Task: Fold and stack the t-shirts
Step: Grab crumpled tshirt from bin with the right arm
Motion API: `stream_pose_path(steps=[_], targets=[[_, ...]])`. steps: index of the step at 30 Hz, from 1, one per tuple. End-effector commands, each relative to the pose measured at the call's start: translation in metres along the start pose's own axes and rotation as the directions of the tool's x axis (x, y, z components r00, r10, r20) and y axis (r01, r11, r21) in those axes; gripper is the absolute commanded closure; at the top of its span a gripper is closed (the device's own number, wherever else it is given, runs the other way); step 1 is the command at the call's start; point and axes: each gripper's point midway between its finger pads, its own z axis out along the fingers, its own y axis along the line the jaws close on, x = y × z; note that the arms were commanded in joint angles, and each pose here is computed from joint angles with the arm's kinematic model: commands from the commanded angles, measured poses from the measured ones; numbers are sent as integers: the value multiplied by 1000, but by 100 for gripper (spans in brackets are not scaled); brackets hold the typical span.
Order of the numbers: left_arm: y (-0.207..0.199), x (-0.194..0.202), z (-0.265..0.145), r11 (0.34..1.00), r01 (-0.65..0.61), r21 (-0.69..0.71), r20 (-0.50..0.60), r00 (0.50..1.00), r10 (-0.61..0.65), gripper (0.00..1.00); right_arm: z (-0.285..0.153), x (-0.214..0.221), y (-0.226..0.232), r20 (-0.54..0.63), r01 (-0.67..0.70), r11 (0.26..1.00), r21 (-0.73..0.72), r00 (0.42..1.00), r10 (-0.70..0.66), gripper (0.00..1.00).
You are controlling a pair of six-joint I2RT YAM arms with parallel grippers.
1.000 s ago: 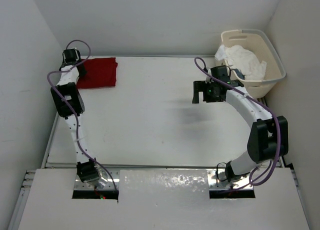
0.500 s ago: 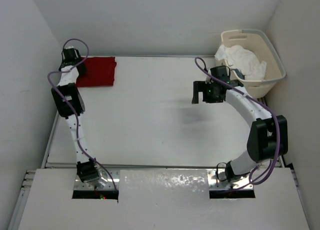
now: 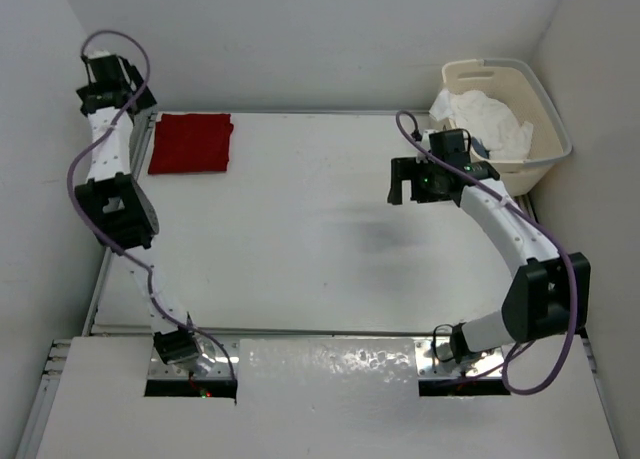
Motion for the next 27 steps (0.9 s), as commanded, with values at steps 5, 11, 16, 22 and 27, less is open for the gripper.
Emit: stream_pose_path(steps=[5, 11, 16, 22, 27], targets=[[-35, -37, -181, 987, 130, 95, 158, 977, -144, 0, -29, -34, -16, 151, -12, 994, 109, 988, -5, 1], [-104, 61, -252, 916, 157, 369, 55, 980, -190, 0, -42, -70, -37, 237, -94, 985, 142, 970, 59, 1], [-112, 90, -268, 875, 146, 462, -9, 987, -159, 0, -55, -130, -69, 318, -168, 965, 203, 943, 98, 1], [-109, 94, -267, 878, 133, 460, 20, 987, -160, 0, -61, -203, -161, 419, -338, 850, 404, 895, 157, 1], [-112, 89, -264, 877, 109, 468, 49, 988, -148, 0, -29, -237, -249, 513, -479, 721, 501, 835, 199, 1]])
